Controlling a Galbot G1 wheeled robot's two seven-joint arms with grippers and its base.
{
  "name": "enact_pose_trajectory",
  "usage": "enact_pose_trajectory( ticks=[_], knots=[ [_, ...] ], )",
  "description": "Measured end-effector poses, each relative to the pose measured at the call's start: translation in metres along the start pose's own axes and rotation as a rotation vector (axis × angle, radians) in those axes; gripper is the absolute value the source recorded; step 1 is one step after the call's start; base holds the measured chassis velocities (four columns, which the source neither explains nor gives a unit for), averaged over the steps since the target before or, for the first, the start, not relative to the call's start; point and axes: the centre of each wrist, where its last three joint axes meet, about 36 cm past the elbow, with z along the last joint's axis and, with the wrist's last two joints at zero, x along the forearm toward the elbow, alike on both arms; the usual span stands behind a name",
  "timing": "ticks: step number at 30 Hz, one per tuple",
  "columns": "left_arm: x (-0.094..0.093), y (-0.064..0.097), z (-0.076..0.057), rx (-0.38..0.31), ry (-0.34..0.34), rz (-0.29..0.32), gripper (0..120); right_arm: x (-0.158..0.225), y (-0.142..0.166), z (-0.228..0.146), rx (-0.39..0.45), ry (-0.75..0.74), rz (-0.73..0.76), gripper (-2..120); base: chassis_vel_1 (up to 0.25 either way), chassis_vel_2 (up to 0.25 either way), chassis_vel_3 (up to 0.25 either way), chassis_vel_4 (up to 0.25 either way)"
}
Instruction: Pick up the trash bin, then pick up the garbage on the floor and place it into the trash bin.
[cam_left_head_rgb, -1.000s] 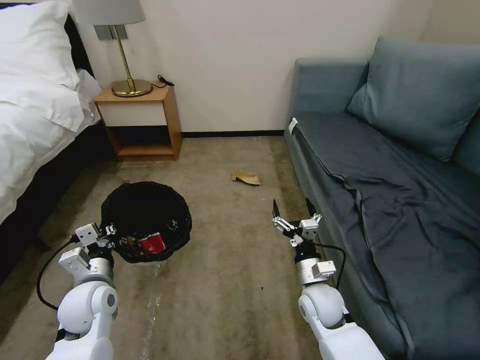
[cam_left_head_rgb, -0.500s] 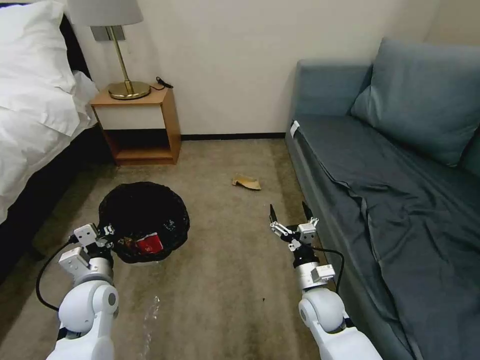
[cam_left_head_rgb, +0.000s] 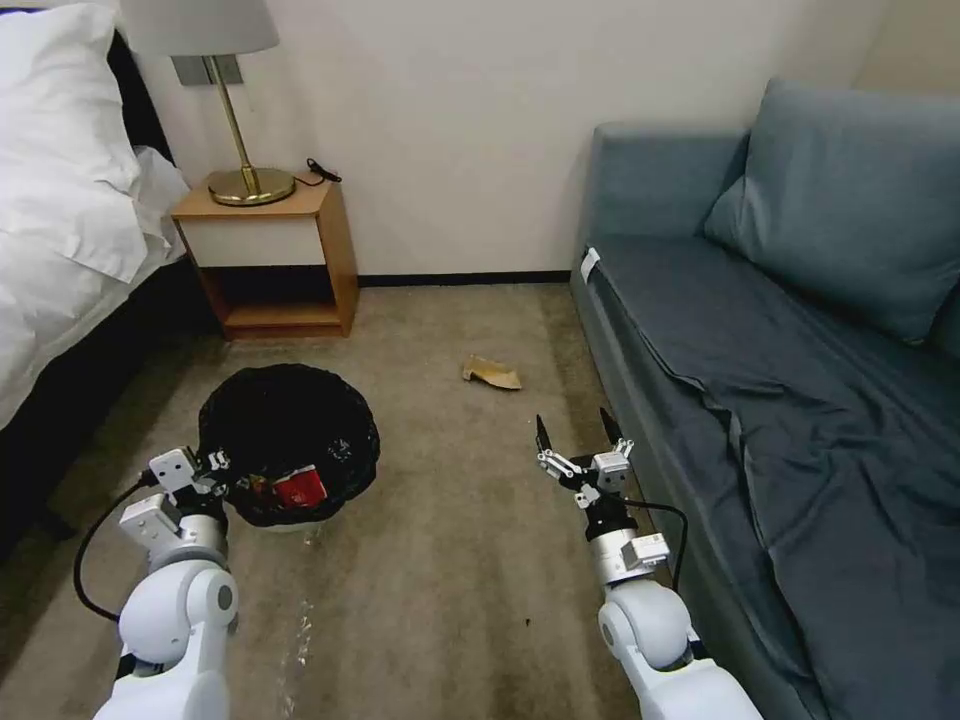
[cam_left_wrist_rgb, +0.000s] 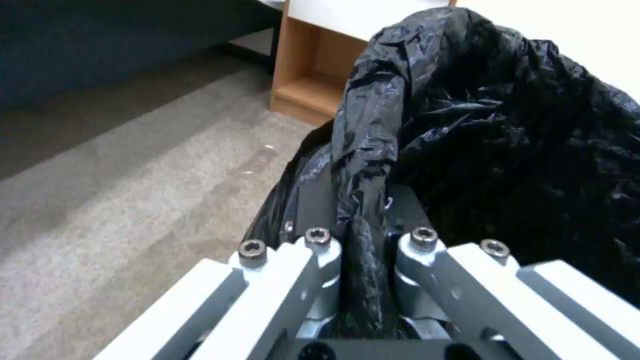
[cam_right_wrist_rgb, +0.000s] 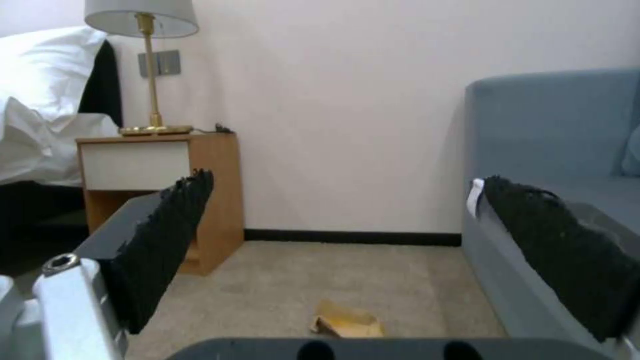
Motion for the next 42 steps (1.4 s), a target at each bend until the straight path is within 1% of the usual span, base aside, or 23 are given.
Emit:
enact_pose_trajectory(
  ticks=[12,42],
  knots=[
    [0.002,-0.003,-0.001,-0.003,-0.004,0.011,4,0.003,0.002,0.006,0.013,0.008,-0.015,100,-0.113,0.113,0.110,-0.109],
    [0.003,0.001,0.000,0.000,-0.007,0.011,4,0.017,0.013,0.019,0.014,0.038,-0.039,100,-0.108,0.116,0.114,-0.111]
  ],
)
